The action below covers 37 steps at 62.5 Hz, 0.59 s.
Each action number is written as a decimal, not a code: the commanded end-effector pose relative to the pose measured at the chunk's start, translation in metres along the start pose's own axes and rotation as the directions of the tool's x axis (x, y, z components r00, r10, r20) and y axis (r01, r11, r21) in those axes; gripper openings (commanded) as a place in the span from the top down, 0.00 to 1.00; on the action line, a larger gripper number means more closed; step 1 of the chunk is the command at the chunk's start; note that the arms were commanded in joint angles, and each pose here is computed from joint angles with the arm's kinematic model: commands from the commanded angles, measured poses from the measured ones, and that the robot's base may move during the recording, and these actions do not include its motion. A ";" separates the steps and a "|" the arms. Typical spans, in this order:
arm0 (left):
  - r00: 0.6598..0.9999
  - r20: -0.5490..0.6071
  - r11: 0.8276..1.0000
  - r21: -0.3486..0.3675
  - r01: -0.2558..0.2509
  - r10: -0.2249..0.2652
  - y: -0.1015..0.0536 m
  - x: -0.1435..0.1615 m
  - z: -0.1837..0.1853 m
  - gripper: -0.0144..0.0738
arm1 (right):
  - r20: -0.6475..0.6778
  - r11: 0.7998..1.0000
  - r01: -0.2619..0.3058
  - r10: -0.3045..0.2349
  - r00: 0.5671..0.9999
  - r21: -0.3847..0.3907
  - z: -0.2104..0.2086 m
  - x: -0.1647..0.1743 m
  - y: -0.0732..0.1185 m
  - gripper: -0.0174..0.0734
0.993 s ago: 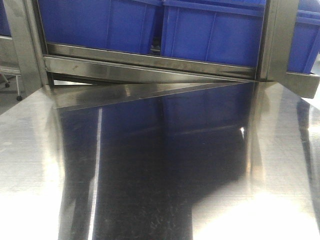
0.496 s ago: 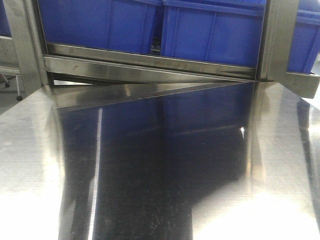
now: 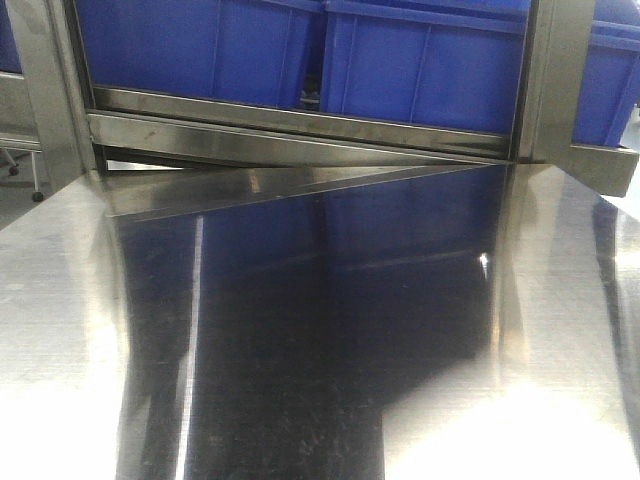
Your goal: Pick and sort blue part to right shelf
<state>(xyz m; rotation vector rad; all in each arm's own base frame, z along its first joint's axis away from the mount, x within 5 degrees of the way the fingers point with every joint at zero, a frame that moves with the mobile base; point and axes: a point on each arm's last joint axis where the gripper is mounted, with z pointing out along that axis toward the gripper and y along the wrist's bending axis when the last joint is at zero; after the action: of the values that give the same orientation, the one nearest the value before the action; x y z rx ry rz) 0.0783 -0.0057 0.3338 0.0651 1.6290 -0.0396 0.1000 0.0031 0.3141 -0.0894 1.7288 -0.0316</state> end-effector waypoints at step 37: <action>0.994 0.108 1.000 -0.013 0.013 -0.011 0.001 -0.016 -0.002 0.37 | 0.116 1.000 0.017 -0.018 0.993 0.013 -0.003 -0.017 -0.002 0.34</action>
<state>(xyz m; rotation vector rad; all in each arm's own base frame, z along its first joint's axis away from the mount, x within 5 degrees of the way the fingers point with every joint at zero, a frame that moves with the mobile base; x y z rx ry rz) 0.0784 -0.0057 0.3337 0.0651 1.6293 -0.0396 0.1000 0.0031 0.3141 -0.0894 1.7288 -0.0316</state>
